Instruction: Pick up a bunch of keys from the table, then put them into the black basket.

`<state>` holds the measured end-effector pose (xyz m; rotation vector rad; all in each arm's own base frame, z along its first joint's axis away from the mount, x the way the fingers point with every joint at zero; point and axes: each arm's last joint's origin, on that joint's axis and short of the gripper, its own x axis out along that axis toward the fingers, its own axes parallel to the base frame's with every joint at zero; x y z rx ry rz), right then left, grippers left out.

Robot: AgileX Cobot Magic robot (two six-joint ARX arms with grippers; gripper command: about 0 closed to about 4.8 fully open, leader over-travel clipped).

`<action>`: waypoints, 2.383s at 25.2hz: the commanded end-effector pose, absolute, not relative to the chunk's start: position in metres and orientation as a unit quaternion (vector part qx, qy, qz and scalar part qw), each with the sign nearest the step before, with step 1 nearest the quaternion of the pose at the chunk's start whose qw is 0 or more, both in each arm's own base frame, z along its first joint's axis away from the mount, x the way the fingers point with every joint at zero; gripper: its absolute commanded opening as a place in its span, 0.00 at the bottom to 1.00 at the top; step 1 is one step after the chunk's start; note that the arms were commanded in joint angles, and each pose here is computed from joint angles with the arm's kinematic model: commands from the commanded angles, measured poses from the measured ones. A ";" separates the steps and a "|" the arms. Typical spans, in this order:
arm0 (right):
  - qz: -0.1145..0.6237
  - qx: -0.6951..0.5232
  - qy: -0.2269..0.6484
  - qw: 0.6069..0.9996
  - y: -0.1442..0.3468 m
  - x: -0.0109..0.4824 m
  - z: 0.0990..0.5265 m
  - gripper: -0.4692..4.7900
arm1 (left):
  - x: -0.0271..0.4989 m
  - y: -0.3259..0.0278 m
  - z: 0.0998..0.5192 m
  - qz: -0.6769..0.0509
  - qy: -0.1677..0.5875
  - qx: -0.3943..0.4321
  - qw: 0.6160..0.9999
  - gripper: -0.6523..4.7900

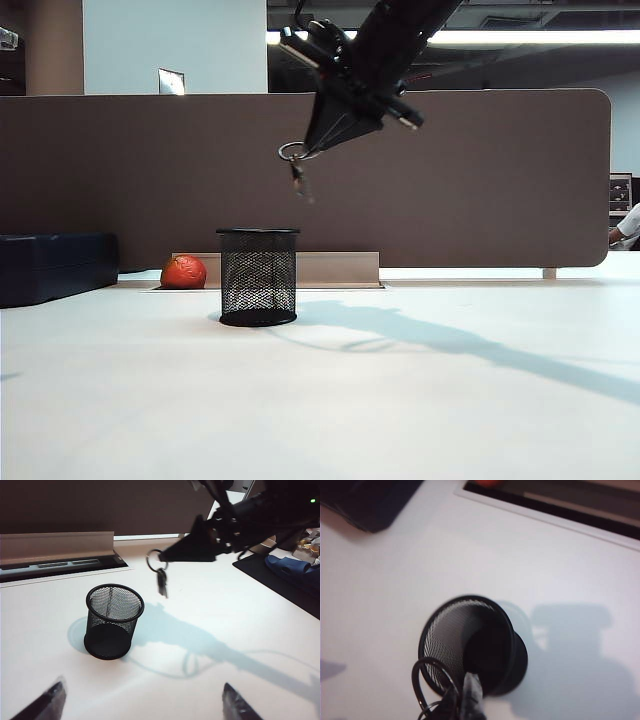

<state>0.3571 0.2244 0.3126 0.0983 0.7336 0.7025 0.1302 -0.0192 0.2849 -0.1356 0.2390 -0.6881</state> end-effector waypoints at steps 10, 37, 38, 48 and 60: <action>0.364 0.065 0.329 0.869 0.260 0.391 0.315 0.07 | 0.130 -0.019 0.288 -0.337 0.108 -0.062 0.933 0.86; 0.338 0.043 0.421 0.841 0.267 0.402 0.261 0.16 | 0.130 -0.019 0.288 -0.337 0.108 -0.061 0.933 0.86; 0.339 0.044 0.421 0.840 0.267 0.402 0.261 0.22 | 0.130 -0.019 0.288 -0.337 0.108 -0.061 0.933 0.86; 0.335 0.041 0.436 0.834 0.265 0.399 0.261 0.39 | 0.130 -0.019 0.288 -0.337 0.108 -0.061 0.933 0.86; 0.338 0.032 0.397 0.853 0.258 0.395 0.292 0.07 | 0.130 -0.019 0.288 -0.337 0.108 -0.062 0.933 0.86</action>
